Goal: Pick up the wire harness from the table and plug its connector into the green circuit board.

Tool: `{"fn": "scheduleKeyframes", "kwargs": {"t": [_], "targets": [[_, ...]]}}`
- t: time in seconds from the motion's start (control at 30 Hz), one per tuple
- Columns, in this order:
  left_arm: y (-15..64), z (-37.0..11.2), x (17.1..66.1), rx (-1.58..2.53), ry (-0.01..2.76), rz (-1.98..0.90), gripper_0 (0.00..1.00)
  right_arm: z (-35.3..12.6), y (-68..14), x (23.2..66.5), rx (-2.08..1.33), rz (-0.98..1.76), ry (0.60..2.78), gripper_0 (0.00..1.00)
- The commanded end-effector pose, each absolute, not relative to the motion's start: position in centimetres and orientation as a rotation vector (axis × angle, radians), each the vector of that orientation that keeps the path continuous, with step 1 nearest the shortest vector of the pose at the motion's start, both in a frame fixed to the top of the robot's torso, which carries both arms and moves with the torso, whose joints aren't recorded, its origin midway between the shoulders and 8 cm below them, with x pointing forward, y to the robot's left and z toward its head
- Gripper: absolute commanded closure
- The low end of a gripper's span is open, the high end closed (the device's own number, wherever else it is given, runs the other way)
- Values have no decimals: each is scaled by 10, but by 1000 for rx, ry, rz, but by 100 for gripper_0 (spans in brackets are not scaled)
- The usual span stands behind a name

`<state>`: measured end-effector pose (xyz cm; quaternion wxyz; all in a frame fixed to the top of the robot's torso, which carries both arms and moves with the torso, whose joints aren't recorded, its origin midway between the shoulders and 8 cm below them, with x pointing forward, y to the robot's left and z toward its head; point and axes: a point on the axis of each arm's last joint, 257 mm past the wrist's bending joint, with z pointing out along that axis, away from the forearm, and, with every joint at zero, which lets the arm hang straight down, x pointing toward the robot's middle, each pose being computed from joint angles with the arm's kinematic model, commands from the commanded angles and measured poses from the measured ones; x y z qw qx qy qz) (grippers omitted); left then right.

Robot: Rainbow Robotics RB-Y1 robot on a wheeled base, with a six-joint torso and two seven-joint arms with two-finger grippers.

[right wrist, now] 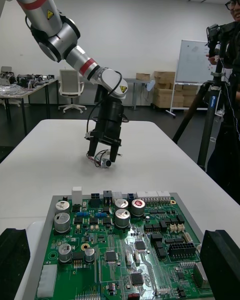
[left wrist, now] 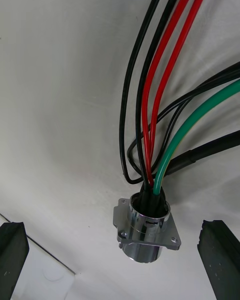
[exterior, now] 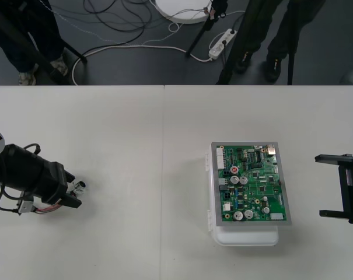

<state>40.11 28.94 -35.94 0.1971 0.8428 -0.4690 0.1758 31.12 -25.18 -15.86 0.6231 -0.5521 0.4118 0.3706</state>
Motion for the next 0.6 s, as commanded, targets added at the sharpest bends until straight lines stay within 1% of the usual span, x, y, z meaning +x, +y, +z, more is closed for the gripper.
{"fn": "scheduleKeyframes", "kwargs": {"t": [0.03, 0.23, 0.6], "targets": [[271, -354, 417, 2298, -1425, 556, 0, -150, -249, 315, -1262, 889, 949, 0], [271, -366, 420, 2325, -1344, 560, 0, -155, -247, 311, -1274, 919, 971, 0], [271, -368, 420, 2327, -1345, 560, 0, -155, -246, 309, -1268, 951, 991, 0]]}}
